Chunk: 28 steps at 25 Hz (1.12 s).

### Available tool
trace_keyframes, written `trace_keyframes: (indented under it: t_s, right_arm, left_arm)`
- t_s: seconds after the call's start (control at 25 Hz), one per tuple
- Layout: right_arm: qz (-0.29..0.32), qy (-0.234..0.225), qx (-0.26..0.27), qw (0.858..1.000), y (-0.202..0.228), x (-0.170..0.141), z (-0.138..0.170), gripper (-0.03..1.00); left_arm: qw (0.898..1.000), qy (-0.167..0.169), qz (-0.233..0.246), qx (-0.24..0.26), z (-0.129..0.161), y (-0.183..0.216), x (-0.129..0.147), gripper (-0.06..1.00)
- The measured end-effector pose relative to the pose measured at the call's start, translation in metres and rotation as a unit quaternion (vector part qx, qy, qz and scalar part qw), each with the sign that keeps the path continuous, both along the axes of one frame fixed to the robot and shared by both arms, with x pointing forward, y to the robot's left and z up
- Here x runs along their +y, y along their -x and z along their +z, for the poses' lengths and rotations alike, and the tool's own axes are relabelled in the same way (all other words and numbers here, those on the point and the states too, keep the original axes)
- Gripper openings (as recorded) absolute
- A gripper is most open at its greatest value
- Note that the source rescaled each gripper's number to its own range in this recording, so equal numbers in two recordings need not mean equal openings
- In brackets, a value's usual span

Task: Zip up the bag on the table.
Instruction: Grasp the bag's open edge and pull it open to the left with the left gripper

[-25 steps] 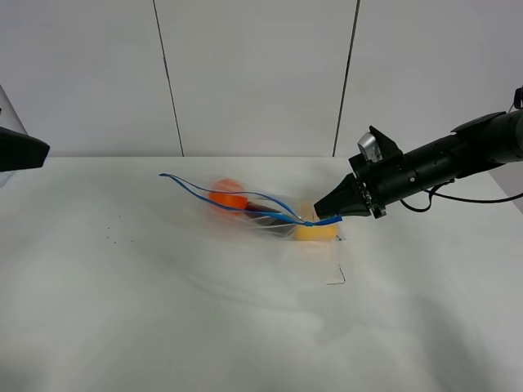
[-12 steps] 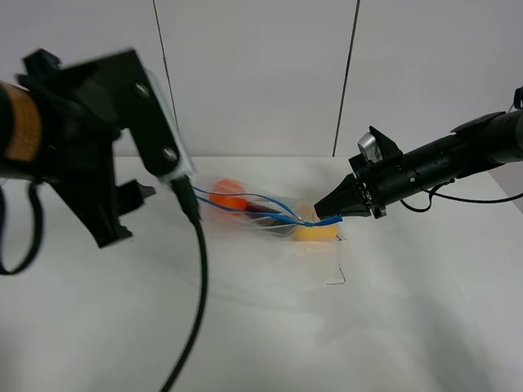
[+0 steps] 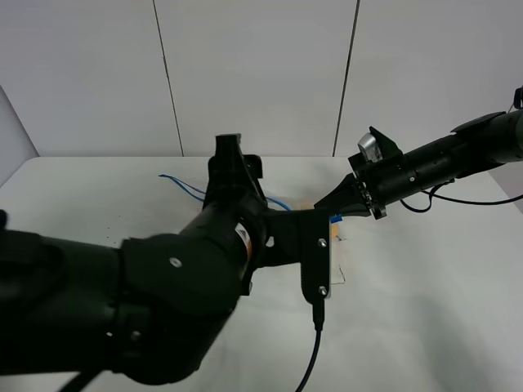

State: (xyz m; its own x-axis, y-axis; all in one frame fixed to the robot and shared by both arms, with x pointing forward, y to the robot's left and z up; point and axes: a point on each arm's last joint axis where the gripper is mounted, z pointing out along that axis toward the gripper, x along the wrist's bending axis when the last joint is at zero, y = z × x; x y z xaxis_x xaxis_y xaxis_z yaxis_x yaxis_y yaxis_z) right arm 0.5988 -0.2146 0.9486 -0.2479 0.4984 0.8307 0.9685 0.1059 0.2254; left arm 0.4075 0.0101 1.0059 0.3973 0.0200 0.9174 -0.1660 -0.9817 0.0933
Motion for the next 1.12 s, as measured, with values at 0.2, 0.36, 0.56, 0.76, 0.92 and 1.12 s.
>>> trace_keyframes:
  t_s: [0.2, 0.36, 0.56, 0.76, 0.92, 1.12]
  right_arm:
    - [-0.002, -0.002, 0.0, 1.0, 0.0, 0.0, 0.0, 0.0]
    - [-0.004, -0.004, 0.001, 1.0, -0.001, 0.0, 0.001, 0.0]
    - [-0.005, -0.005, 0.001, 1.0, -0.001, 0.0, 0.001, 0.0]
    - [-0.005, -0.005, 0.001, 1.0, -0.001, 0.0, 0.001, 0.0]
    - [-0.005, -0.005, 0.001, 1.0, -0.001, 0.0, 0.001, 0.0]
    - [-0.005, -0.005, 0.001, 1.0, -0.001, 0.0, 0.001, 0.0]
  left_arm:
    - [0.999, 0.012, -0.049, -0.02, -0.018, 0.008, -0.021, 0.73]
    - [0.997, 0.023, -0.067, -0.005, -0.034, 0.01, -0.03, 0.73]
    - [0.998, 0.025, -0.06, 0.007, -0.051, 0.002, -0.043, 0.73]
    - [0.998, 0.044, -0.05, 0.008, -0.047, -0.014, -0.052, 0.73]
    - [0.998, 0.048, -0.046, 0.023, -0.049, -0.025, -0.049, 0.73]
    - [0.997, 0.049, -0.046, 0.03, -0.051, -0.029, -0.048, 0.68]
